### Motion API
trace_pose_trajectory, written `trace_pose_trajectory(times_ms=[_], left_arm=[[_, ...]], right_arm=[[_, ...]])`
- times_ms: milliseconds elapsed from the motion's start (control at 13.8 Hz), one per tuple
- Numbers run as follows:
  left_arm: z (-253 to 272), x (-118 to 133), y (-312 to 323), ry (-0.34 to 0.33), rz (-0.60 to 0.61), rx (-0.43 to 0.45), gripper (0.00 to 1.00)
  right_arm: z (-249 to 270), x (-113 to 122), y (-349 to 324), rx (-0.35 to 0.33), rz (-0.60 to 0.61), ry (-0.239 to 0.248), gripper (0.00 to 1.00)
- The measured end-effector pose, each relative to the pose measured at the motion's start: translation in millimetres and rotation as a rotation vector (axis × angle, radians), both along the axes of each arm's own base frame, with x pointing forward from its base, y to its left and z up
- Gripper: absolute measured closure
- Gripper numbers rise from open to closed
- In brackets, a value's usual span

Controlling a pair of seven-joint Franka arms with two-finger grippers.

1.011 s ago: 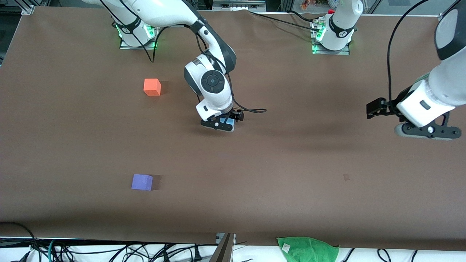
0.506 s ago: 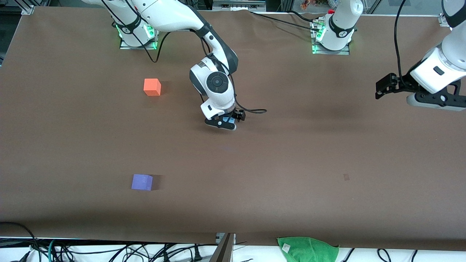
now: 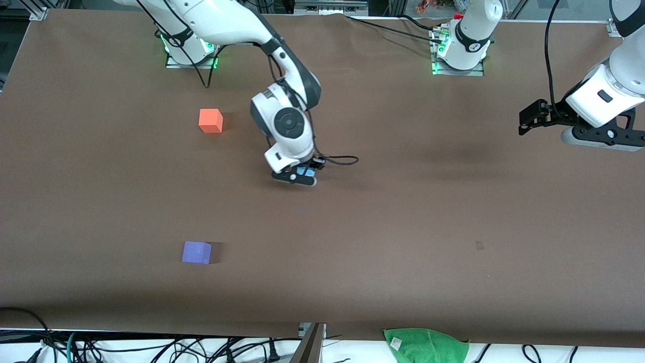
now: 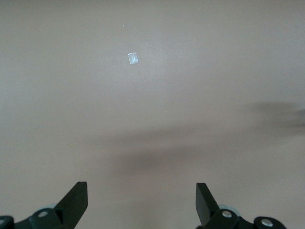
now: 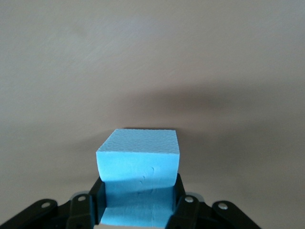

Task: Place blue block between orange and purple blocks
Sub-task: 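Carry the light-blue cube with the right gripper toward the orange cube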

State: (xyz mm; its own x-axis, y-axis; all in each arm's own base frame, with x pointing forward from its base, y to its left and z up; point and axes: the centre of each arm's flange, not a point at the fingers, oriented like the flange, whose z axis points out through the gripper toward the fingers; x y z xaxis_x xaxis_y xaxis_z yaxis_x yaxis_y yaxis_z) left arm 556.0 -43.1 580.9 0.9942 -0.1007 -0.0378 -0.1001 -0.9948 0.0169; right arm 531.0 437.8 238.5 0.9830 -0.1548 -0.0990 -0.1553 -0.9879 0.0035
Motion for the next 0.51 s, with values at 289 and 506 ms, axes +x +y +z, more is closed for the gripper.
trace_pose_trajectory(times_ms=[289, 506], left_arm=[[0, 0, -1, 0.001, -0.001, 0.0, 0.0], [0, 0, -2, 0.001, -0.003, 0.0, 0.0]], right_arm=[[31, 34, -100, -0.004, 0.124, 0.052, 0.44], [36, 35, -220, -0.012, 0.226, 0.095, 0.44]])
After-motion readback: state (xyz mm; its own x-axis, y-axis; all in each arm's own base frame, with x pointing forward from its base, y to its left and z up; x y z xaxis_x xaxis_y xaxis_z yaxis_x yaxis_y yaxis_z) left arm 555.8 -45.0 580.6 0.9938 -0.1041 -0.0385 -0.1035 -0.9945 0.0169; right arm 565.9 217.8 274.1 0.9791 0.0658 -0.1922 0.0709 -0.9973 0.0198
